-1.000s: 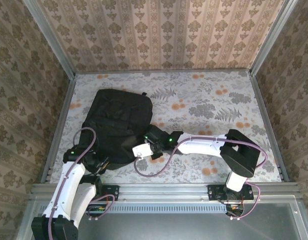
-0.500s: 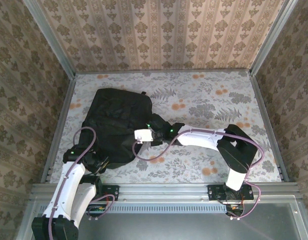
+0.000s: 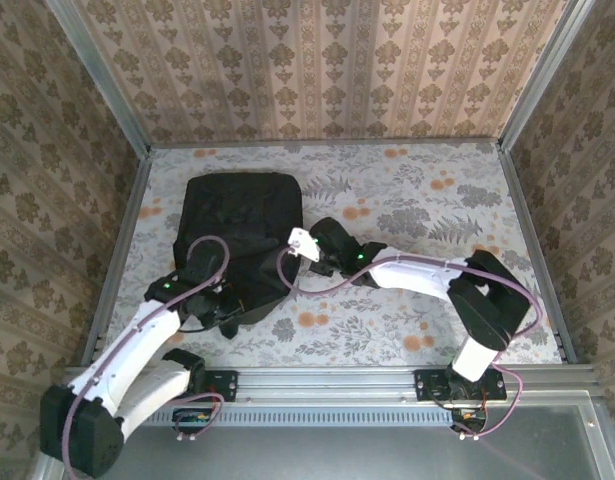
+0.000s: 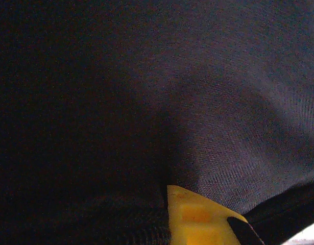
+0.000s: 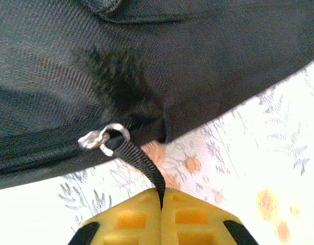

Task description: Pack books, pencil case, and school supplies into a backpack

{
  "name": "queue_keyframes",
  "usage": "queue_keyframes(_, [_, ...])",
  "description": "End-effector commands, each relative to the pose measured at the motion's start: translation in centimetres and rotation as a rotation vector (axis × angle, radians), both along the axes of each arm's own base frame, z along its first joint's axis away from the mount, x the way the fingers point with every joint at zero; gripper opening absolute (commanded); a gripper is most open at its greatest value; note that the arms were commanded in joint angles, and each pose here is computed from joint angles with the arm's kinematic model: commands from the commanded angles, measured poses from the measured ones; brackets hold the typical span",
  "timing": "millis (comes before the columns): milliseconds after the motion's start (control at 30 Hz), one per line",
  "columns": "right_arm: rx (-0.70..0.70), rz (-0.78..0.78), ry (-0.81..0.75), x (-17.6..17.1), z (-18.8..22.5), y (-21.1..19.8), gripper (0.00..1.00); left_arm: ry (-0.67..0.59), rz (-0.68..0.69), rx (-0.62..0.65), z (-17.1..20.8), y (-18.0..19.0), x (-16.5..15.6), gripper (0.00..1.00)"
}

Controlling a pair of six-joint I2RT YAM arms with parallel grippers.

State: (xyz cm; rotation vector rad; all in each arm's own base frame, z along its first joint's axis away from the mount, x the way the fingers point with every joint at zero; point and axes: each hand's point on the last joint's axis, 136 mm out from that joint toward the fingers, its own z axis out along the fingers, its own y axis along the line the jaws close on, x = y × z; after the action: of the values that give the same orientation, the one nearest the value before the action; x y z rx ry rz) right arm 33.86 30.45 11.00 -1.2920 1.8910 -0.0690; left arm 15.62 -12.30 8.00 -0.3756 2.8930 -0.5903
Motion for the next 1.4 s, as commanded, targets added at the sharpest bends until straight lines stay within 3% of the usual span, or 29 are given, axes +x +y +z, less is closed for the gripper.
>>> queue_keyframes(0, [0.162,-0.133,-0.009,0.2,2.3,-1.5,0.0,-0.139,-0.23,-0.101,3.5,-4.9,1.6,0.02])
queue_keyframes(467, [0.457,-0.351,-0.023,-3.5,4.9,-8.7,0.0,-0.134,-0.663,-0.184,5.7,-15.9,-2.3,0.0])
queue_keyframes(733, [0.486,-0.437,-0.045,-5.3,5.7,-12.2,0.0,-0.078,-0.804,-0.171,5.4,-19.3,-4.3,0.0])
queue_keyframes(767, [0.491,-0.448,-0.049,-5.4,5.7,-12.5,0.04,-0.069,-0.808,-0.183,5.4,-19.5,-4.5,0.0])
queue_keyframes(867, [0.531,-0.461,-0.063,-5.9,6.3,-13.1,0.46,-0.046,-0.801,-0.193,5.2,-19.2,-5.0,0.0])
queue_keyframes(933, [0.563,-0.43,-0.062,-6.4,7.2,-12.8,0.58,-0.037,-0.799,-0.209,5.1,-19.2,-5.3,0.0])
queue_keyframes(1000, [0.598,-0.381,-0.048,-7.0,8.3,-12.2,0.66,-0.031,-0.794,-0.221,5.1,-19.2,-5.6,0.0])
queue_keyframes(1233, [0.726,-0.339,-0.094,-7.6,13.7,-12.1,0.83,0.025,-0.861,-0.258,4.5,-20.7,-6.8,0.19])
queue_keyframes(1300, [0.734,-0.353,-0.104,-7.4,14.5,-12.3,0.9,0.039,-0.878,-0.254,4.5,-20.9,-6.9,0.27])
queue_keyframes(1333, [0.736,-0.364,-0.114,-7.2,14.9,-12.5,1.0,0.037,-0.89,-0.258,4.7,-20.9,-7.0,0.33])
queue_keyframes(1367, [0.732,-0.368,-0.125,-7.2,15.3,-12.6,1.0,0.022,-0.9,-0.264,5.1,-20.8,-6.9,0.4])
